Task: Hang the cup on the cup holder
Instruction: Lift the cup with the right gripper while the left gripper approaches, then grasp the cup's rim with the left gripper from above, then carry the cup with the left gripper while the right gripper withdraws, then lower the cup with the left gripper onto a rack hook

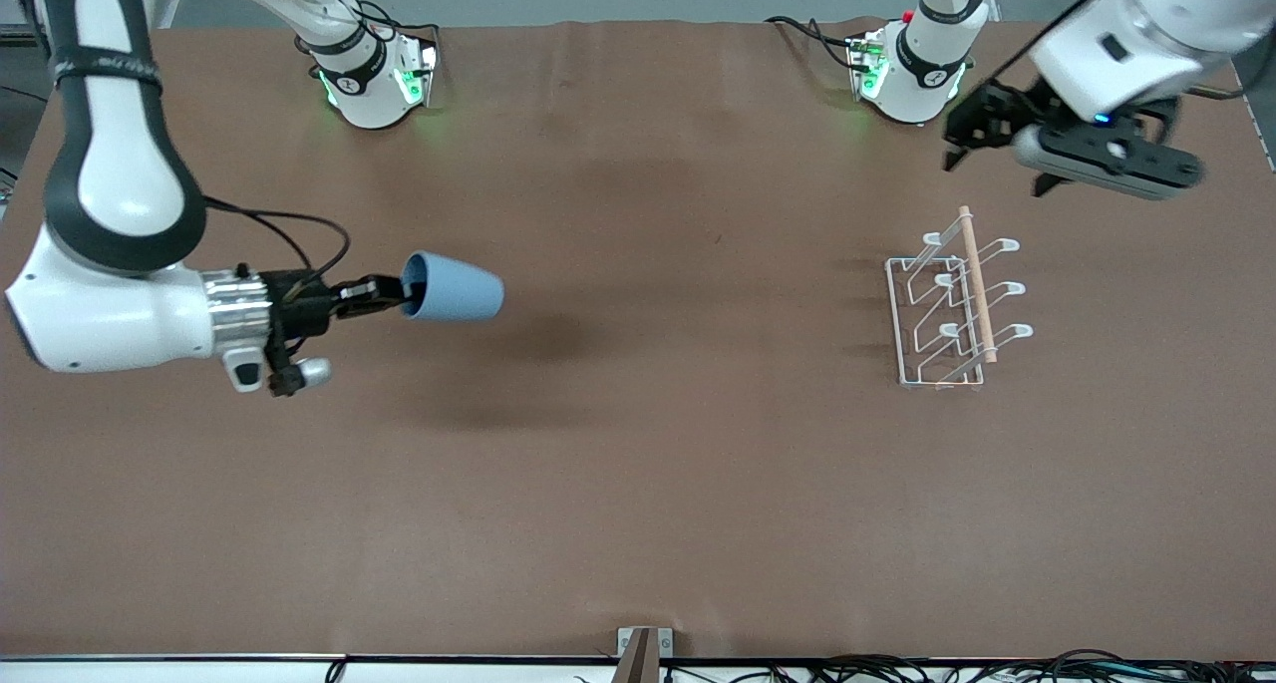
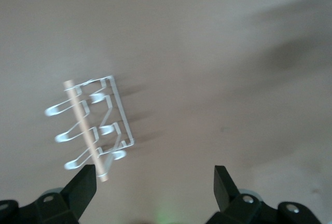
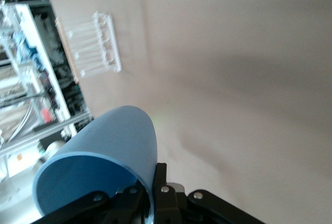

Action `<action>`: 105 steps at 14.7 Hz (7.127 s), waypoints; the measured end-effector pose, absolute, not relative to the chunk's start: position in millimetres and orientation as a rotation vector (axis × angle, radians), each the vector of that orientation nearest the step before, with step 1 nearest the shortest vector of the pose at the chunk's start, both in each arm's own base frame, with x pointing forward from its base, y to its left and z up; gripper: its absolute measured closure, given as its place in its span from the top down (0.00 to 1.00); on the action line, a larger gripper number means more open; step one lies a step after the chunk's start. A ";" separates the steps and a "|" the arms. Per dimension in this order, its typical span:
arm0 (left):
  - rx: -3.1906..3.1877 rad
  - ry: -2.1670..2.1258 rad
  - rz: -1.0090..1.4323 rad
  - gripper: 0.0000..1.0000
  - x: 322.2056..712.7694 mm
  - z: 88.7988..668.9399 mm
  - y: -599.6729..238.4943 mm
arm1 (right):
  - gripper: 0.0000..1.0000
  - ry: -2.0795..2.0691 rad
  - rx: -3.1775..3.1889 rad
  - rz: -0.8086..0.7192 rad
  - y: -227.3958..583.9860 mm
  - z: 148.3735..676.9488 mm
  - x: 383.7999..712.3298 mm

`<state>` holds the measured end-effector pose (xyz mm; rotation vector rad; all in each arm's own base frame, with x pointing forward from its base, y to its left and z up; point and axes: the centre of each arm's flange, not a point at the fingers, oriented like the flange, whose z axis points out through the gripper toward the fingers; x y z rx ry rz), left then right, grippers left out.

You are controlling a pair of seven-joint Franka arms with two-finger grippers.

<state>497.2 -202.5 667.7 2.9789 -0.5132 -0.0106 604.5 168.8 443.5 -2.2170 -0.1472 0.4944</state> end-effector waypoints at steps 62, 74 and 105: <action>2.397 -1.968 0.041 0.73 525.6 526.6 -401.0 | 1.00 -0.239 -2.602 0.301 161.2 479.0 606.2; 2.725 -2.341 -0.991 0.73 530.9 504.3 -284.7 | 1.00 -0.134 -3.079 -0.092 5.4 589.9 624.0; 2.495 -2.675 -1.830 0.73 541.7 261.3 -219.3 | 1.00 0.042 -3.115 -0.052 -50.8 706.7 525.3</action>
